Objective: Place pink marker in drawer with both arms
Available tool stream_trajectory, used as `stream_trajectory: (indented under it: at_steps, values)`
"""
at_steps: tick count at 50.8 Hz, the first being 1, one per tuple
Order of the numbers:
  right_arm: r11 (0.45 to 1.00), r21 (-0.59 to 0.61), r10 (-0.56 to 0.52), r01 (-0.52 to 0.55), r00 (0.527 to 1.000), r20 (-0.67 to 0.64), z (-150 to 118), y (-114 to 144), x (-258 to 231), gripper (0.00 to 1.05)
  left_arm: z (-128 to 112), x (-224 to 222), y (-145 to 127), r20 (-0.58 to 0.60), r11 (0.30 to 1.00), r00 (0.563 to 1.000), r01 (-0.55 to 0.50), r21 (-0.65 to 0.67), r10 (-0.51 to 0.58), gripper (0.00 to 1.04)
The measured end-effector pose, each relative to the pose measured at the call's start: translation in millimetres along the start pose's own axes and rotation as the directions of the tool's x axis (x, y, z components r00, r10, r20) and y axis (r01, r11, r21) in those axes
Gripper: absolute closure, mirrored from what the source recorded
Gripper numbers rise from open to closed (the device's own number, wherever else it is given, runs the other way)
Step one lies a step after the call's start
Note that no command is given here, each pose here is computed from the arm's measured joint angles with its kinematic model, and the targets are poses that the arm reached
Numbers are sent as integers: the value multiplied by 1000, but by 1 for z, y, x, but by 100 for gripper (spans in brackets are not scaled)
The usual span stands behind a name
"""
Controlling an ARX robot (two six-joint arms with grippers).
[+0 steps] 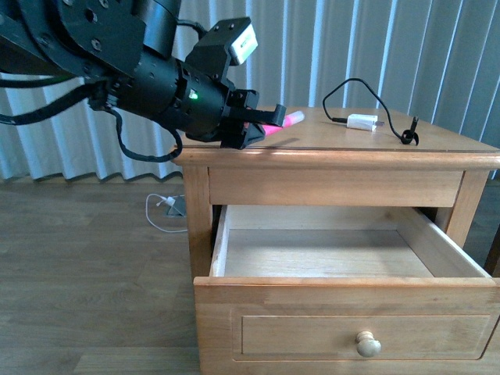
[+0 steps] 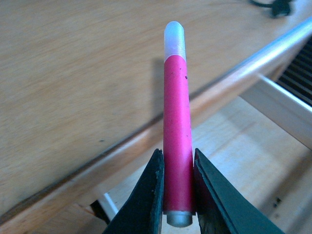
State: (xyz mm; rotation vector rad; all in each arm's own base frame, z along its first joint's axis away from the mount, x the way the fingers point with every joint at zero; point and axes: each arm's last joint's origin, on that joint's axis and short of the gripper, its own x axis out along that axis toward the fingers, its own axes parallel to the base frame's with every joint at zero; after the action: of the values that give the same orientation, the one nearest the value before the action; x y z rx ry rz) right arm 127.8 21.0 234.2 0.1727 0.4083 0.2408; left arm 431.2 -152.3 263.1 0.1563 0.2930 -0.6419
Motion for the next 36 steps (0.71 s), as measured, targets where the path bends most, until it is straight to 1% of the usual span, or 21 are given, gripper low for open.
stream_trajectory:
  at_steps: [6,11,20,25,30,36]
  values:
    - [1000,0,0,0,1000,0,0,0,0,8,0,-26,-9,23,983,986,164,77,-166,90]
    - [1000,0,0,0,1000,0,0,0,0,8,-12,-33,-14,-13,969,975,222,105,-222,90]
    - [1000,0,0,0,1000,0,0,0,0,8,-41,-28,-17,-86,961,967,249,121,-240,90]
    - [1000,0,0,0,1000,0,0,0,0,8,-51,-22,-17,-103,963,968,240,119,-229,90]
    - [1000,0,0,0,1000,0,0,0,0,8,-66,-11,-17,-120,964,966,242,107,-229,90]
    - [1000,0,0,0,1000,0,0,0,0,8,-75,-4,-19,-139,968,966,233,98,-219,90]
